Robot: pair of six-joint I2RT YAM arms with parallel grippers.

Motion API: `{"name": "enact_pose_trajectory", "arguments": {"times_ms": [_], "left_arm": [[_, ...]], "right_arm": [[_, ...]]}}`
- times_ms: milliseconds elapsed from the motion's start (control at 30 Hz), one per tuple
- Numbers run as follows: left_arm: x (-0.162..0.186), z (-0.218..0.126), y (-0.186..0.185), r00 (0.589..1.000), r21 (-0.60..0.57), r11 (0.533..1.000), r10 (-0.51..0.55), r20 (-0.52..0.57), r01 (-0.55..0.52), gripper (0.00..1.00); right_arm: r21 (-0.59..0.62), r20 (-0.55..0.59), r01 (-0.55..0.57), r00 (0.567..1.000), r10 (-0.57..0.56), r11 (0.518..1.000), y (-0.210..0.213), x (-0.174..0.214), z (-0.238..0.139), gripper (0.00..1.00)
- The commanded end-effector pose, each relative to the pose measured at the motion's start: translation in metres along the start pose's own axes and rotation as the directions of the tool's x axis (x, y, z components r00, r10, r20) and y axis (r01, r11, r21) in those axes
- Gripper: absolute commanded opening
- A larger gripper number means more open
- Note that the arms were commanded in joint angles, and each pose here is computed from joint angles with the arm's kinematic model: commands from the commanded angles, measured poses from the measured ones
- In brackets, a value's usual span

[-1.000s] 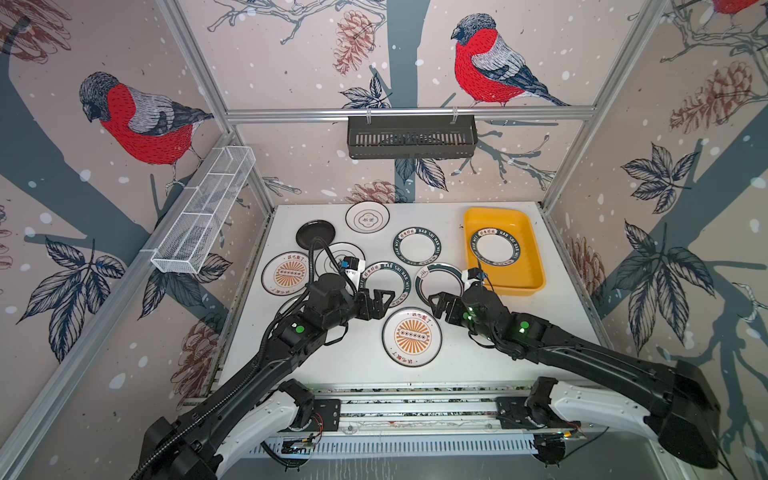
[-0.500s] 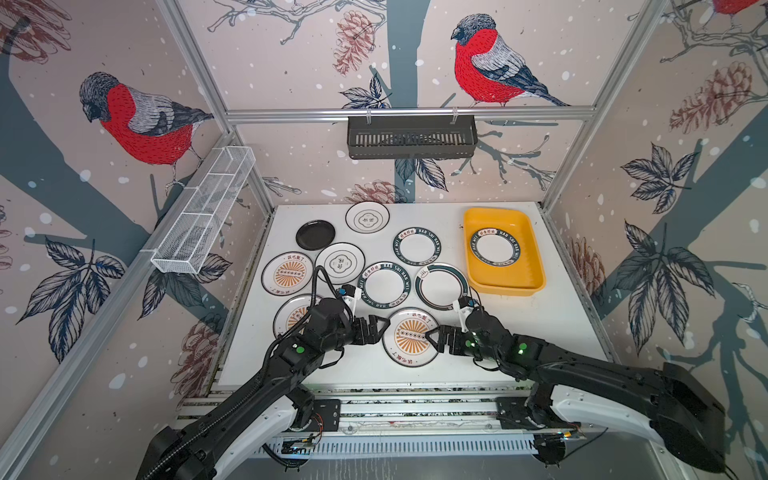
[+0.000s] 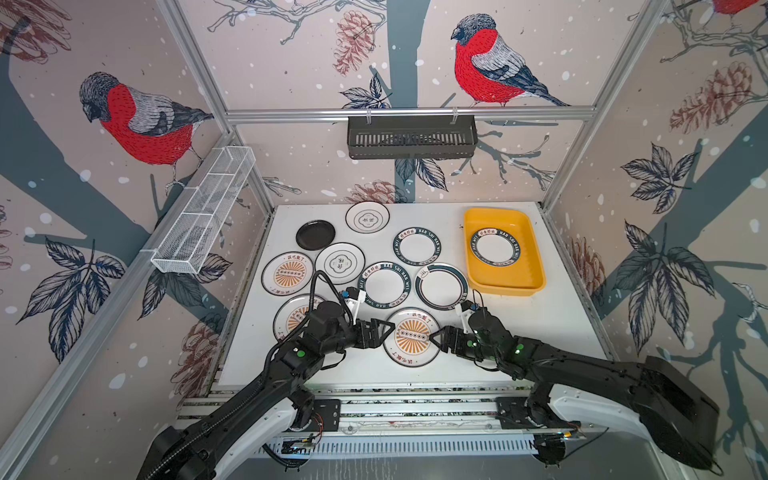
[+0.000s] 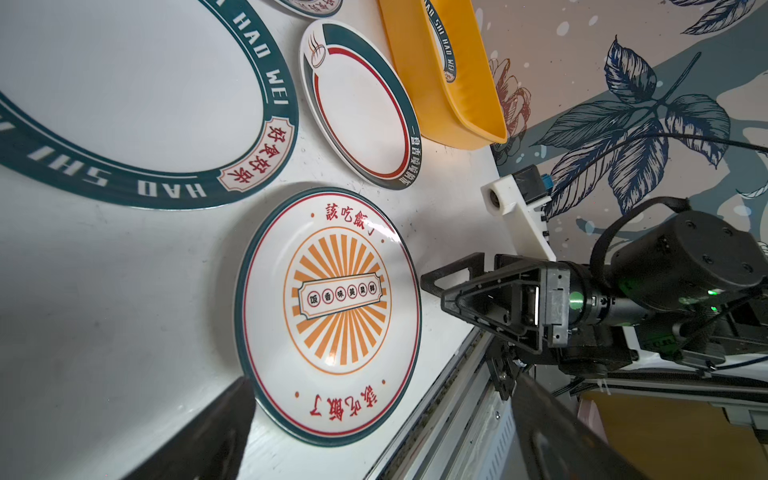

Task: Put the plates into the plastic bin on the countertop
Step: 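Lower both grippers onto the orange sunburst plate's rim from opposite sides, then grip the sunburst plate rim with the right gripper and tilt it upright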

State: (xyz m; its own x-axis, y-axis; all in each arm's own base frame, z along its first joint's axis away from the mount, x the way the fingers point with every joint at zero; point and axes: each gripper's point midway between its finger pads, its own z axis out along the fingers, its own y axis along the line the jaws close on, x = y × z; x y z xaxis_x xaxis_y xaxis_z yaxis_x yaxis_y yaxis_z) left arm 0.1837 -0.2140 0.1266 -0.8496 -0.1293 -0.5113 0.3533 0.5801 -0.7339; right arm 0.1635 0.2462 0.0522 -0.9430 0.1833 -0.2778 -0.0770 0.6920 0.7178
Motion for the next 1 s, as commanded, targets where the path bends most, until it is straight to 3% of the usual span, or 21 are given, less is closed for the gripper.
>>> {"name": "enact_pose_trajectory", "arguments": {"times_ms": [0, 400, 833, 967], "left_arm": [[-0.006, -0.001, -0.017, 0.999, 0.081, 0.996, 0.033, 0.021, -0.034, 0.96], [-0.006, 0.0, -0.024, 0.999, 0.113, 0.992, 0.049, 0.018, -0.051, 0.96], [-0.004, 0.006, -0.02, 0.999, 0.095, 0.995, 0.041, -0.001, -0.041, 0.96], [-0.005, 0.008, -0.022, 0.999, 0.106, 0.994, 0.037, -0.001, -0.036, 0.96]], "right_arm": [[-0.035, -0.004, -0.02, 1.0, 0.02, 0.999, 0.003, -0.002, 0.003, 0.79], [-0.025, -0.042, -0.069, 0.997, 0.068, 0.997, -0.011, 0.002, 0.013, 0.66], [-0.004, -0.044, -0.101, 0.994, 0.1, 0.995, -0.02, 0.001, 0.015, 0.3], [-0.01, -0.042, -0.111, 0.993, 0.111, 0.994, -0.021, 0.002, 0.016, 0.26]]}}
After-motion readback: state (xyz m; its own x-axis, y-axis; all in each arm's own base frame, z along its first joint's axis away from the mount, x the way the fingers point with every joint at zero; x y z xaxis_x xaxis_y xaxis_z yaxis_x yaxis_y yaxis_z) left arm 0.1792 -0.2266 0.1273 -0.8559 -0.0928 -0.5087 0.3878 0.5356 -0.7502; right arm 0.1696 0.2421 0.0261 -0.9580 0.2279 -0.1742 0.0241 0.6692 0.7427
